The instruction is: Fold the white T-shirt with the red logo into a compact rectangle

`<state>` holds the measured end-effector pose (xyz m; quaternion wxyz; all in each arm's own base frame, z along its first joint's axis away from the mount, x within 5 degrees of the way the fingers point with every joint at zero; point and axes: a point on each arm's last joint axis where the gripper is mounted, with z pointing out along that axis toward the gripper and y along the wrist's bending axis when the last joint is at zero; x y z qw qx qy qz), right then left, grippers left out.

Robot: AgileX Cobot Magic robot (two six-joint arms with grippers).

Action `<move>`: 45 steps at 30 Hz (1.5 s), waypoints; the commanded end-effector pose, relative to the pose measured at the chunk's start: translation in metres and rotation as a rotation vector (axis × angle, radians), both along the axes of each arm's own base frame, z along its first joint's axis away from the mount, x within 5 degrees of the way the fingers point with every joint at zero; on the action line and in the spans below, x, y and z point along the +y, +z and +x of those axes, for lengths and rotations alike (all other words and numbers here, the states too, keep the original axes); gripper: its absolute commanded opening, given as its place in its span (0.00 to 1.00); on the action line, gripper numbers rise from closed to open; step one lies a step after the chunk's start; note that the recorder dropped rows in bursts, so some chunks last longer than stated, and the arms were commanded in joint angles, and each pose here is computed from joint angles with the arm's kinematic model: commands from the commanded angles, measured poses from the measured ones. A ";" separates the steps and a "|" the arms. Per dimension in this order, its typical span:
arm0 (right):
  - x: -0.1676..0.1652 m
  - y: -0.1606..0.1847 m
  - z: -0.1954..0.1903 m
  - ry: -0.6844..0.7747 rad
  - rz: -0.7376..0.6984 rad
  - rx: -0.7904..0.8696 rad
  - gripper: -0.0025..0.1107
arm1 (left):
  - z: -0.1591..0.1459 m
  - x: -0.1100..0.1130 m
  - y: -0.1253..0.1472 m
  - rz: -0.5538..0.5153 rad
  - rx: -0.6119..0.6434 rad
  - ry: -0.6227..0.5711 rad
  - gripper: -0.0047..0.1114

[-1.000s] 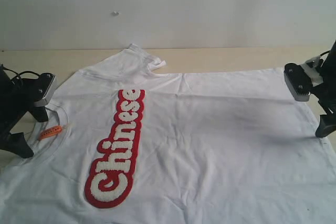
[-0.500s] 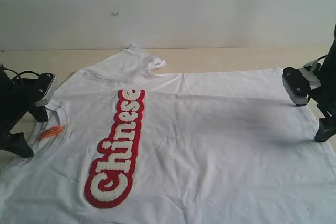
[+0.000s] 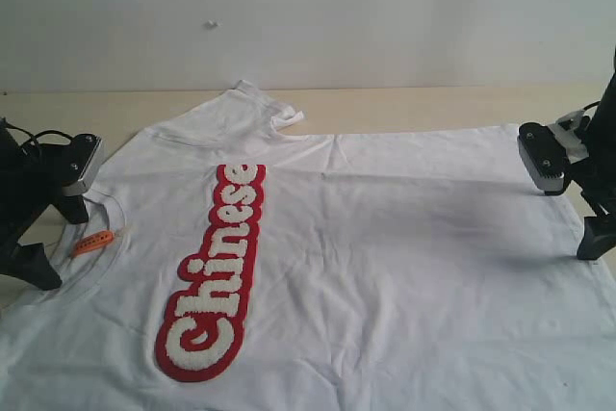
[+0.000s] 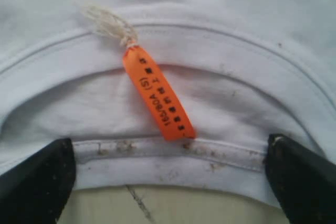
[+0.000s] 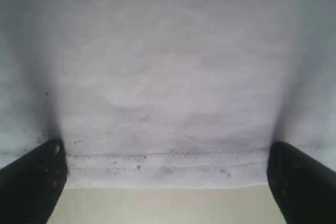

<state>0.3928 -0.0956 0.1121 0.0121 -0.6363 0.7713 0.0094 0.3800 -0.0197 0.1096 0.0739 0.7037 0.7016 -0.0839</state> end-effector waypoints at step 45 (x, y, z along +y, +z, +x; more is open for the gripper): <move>0.002 -0.003 -0.004 -0.006 0.017 0.036 0.61 | -0.003 0.000 -0.010 -0.002 0.024 0.005 0.85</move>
